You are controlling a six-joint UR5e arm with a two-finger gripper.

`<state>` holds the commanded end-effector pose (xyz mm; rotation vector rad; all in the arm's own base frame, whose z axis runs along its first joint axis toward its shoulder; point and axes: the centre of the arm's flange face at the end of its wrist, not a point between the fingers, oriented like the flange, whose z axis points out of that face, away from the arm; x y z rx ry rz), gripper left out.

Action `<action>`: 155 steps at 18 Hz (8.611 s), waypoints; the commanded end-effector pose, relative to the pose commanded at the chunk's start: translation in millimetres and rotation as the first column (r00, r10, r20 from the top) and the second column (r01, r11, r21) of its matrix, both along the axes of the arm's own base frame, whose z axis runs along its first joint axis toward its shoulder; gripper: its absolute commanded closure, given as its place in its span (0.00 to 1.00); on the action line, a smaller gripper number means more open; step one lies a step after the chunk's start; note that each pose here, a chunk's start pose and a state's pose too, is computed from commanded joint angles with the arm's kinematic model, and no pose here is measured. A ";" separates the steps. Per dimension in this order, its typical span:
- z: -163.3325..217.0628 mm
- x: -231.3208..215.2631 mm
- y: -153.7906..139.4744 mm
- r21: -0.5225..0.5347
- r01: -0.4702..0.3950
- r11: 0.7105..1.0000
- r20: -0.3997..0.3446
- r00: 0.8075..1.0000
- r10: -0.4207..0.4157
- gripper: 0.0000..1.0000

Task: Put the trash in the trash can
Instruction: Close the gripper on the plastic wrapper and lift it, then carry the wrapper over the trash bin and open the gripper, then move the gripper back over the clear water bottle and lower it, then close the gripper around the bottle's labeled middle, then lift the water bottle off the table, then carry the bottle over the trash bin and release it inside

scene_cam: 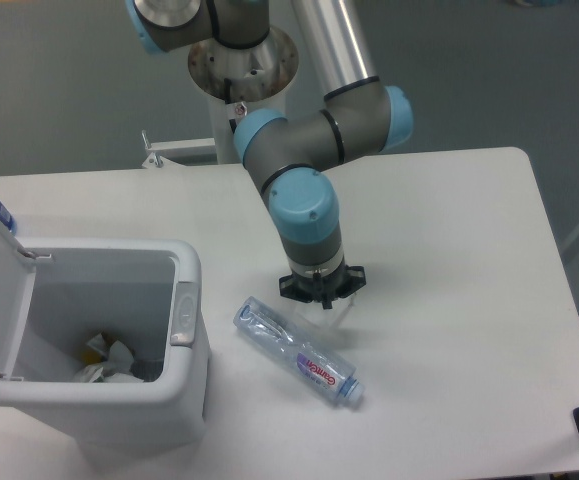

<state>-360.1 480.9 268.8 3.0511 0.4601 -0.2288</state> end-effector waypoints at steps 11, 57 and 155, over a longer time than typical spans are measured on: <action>246.0 -52.9 -27.8 0.619 -0.268 0.739 0.119 0.961 0.249 1.00; 79.1 -36.1 58.0 0.346 -0.675 0.652 0.237 0.735 0.635 0.00; 313.1 136.7 172.8 0.802 -0.231 0.551 0.157 0.971 0.179 0.00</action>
